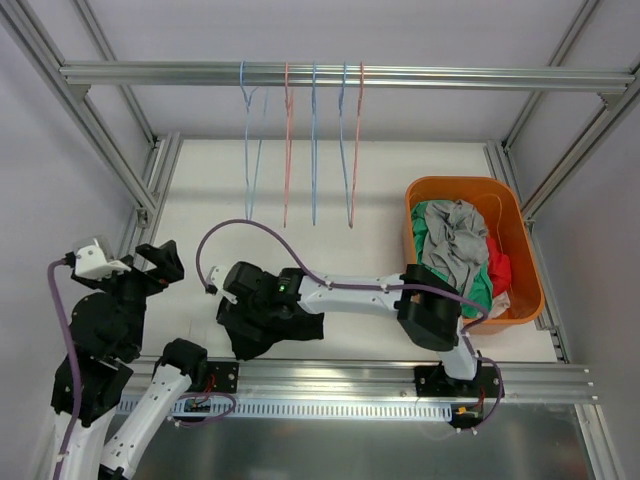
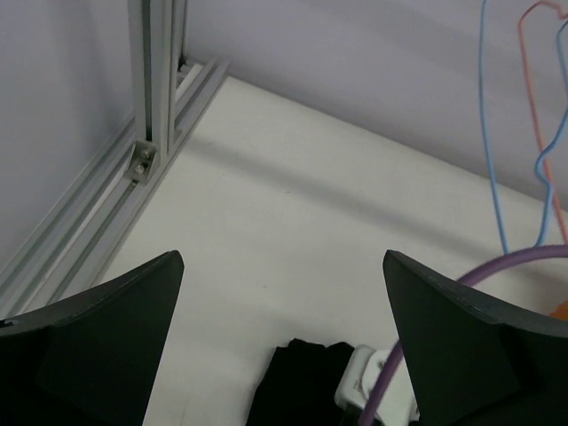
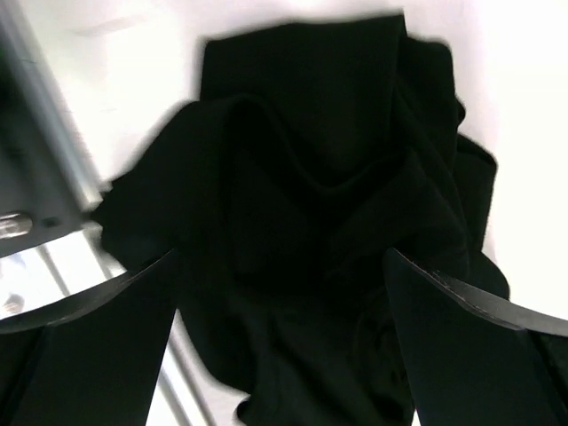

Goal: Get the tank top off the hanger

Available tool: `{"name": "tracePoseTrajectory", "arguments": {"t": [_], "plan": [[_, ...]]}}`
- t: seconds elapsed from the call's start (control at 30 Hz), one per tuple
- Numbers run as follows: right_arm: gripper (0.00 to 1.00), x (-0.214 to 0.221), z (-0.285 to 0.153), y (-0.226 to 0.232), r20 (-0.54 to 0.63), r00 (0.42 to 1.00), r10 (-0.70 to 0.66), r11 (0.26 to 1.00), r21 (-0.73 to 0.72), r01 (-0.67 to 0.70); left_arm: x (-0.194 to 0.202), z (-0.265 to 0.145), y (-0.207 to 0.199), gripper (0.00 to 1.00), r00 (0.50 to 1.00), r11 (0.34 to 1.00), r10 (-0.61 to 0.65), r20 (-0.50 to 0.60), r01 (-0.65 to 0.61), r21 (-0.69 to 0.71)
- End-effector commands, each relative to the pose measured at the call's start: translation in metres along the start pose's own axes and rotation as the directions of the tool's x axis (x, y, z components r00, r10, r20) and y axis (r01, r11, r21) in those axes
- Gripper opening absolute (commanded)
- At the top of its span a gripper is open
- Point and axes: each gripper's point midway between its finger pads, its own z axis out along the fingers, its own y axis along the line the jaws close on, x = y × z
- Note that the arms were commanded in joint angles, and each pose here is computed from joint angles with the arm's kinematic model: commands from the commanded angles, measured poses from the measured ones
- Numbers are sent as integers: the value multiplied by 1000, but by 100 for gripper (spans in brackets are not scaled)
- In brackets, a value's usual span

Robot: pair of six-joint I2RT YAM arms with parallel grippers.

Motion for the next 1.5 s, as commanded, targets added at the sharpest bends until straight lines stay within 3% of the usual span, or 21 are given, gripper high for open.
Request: {"name": "tracePoseTrajectory", "arguments": {"t": [0.0, 0.2, 0.27, 0.3, 0.33, 0.4, 0.43, 0.67, 0.8, 0.97, 1.17, 1.33, 1.47], "plan": [[100, 18, 22, -19, -83, 997, -2, 999, 46, 5, 22, 10, 3, 99, 998, 998, 53, -44, -54, -19], [99, 73, 52, -18, -217, 976, 33, 998, 67, -18, 45, 18, 1, 99, 990, 996, 87, -106, -89, -9], [89, 87, 59, -13, -235, 971, 38, 998, 50, -27, 50, 20, 1, 99, 987, 994, 105, -120, -107, -8], [74, 90, 60, -10, -234, 971, 44, 999, 38, -36, 52, 20, 1, 99, 986, 994, 108, -124, -110, -6], [43, 94, 55, -7, -232, 971, 56, 998, 24, -52, 52, 20, 2, 99, 986, 994, 111, -124, -113, -5], [22, 87, 50, -3, -177, 981, 76, 997, 7, -76, 53, 20, 2, 99, 986, 994, 112, -123, -113, -2], [1, 95, 45, 0, -180, 980, 89, 996, -10, -93, 53, 20, 1, 99, 986, 994, 111, -122, -112, 0], [0, 41, -60, 5, 97, 984, 149, 988, -49, -144, 53, 18, 2, 99, 989, 995, 100, -109, -101, 4], [0, 37, -112, 1, 174, 965, 198, 980, -56, -191, 53, 18, 2, 99, 989, 995, 98, -108, -98, 4], [0, 53, -171, -22, 208, 954, 215, 973, 39, -227, 54, 19, 3, 99, 989, 995, 98, -107, -98, 1], [0, 63, -260, -53, 332, 917, 223, 950, 137, -280, 53, 19, 2, 99, 990, 995, 97, -103, -98, 2], [0, 81, -330, -97, 392, 893, 220, 886, 303, -352, 55, 19, 1, 99, 989, 995, 98, -109, -97, 10], [0, 97, -360, -127, 417, 876, 244, 822, 390, -415, 54, 18, 1, 99, 990, 995, 96, -105, -95, 10]]}}
